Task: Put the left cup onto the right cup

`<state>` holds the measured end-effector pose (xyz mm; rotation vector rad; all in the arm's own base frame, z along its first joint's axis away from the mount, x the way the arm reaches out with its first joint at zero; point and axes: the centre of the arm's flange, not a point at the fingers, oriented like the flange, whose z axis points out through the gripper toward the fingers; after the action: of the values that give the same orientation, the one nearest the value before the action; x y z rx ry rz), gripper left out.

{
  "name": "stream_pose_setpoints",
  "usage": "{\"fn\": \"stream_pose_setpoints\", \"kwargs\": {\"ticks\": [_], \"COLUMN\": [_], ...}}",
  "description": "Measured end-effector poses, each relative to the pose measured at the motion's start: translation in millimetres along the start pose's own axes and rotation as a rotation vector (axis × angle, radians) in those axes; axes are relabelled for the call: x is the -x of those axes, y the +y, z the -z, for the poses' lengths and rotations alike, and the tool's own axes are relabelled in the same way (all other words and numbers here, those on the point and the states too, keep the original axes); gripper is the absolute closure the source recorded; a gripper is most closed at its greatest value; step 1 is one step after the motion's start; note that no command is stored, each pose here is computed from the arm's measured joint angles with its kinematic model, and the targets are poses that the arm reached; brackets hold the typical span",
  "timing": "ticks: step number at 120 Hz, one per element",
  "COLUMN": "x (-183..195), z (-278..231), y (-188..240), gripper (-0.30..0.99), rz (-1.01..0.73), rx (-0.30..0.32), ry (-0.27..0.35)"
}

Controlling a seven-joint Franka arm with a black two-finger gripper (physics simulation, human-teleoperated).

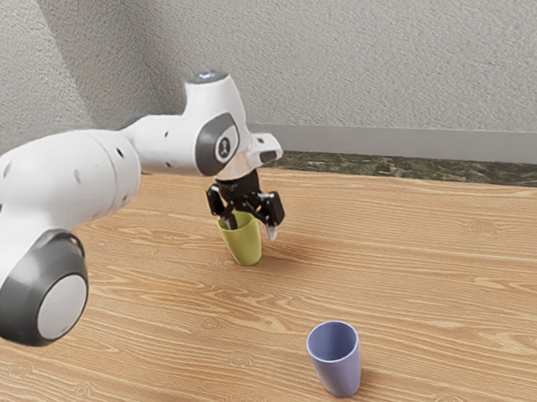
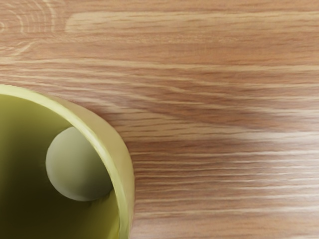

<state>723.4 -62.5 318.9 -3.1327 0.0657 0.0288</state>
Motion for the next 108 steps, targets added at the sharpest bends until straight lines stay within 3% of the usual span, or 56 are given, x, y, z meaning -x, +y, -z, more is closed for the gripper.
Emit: {"fn": "stream_pose_setpoints", "kwargs": {"ticks": [49, 61, 83, 108], "x": [-0.6, -0.7, -0.9, -0.9], "z": [-19.7, -20.7, -19.3, -18.9], "y": [-2.0, -2.8, -5.9, -5.9], "gripper": [0.16, 0.27, 0.58, 0.73], "rz": [0.008, 0.01, 0.016, 0.017], "rx": [0.001, 0.0, -0.003, -0.006], "ry": [-0.02, -0.02, -0.018, -0.018]}}
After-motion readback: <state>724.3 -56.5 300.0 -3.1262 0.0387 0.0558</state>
